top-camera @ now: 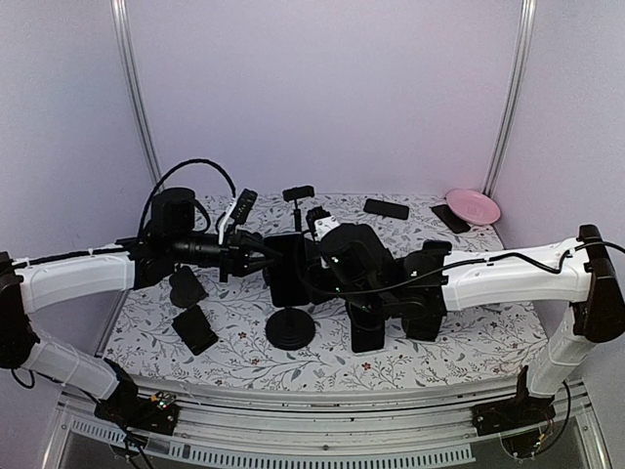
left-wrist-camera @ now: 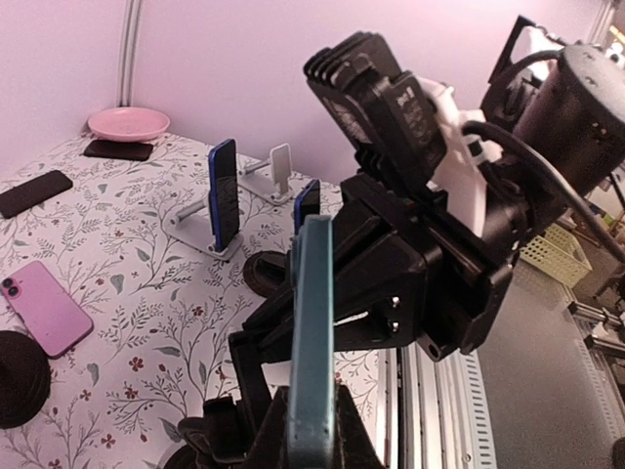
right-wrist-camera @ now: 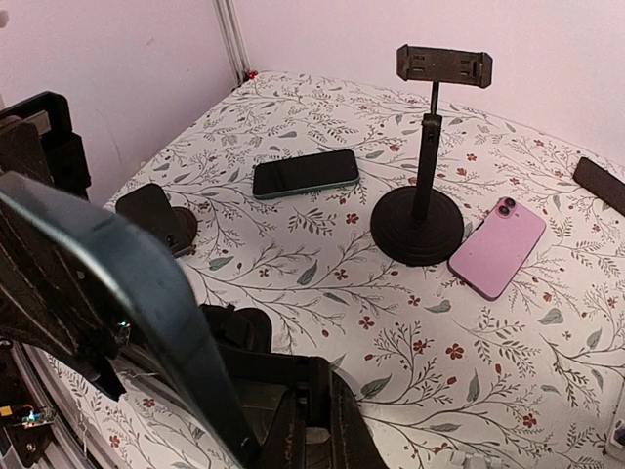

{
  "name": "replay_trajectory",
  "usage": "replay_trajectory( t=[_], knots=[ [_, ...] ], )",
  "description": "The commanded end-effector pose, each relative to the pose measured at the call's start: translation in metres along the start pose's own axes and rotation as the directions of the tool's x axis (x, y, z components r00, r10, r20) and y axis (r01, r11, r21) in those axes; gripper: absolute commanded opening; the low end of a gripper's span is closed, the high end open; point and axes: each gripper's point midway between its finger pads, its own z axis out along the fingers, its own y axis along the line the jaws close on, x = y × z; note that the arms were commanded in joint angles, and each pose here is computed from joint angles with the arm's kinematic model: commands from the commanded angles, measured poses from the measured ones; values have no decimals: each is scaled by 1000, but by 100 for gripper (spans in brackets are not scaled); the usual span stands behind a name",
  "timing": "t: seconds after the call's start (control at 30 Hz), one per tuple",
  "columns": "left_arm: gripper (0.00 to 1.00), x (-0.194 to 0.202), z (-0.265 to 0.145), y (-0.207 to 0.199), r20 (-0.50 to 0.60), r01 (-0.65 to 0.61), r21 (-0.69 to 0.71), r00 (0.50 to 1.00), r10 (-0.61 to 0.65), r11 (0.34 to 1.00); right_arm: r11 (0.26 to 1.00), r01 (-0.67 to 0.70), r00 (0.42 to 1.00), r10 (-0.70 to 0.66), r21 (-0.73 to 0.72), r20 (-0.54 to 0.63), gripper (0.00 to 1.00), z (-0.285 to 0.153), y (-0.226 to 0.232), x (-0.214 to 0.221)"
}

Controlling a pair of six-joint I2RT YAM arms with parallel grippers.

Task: Place the phone on the phone stand
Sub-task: Install the phone on the phone stand.

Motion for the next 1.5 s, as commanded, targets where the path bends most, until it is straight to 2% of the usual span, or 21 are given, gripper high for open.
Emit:
replay_trajectory(
  t=[0.0,0.27,0.8,1.03,1.47],
  knots=[
    [0,-3,-14,52,18,39,-327,999,-34,944,999,25,1000,-25,-33,-14,2,-9,24,3],
    [0,-6,-28,53,65,43,-445,998,-15,895,999,22,1000,-22,-29,-12,2,-10,26,2],
    [0,4,-30,59,42,39,-536,999,-19,843,997,9,1000,-10,-82,-21,2,-16,41,-2],
    [0,7,-28,58,24,25,-538,1000,-14,843,992,11,999,-16,-126,-35,2,-19,50,-3],
    [0,15,-20,59,2,28,-508,999,-32,861,978,2,999,-11,-208,-43,17,-34,60,-10]
  ],
)
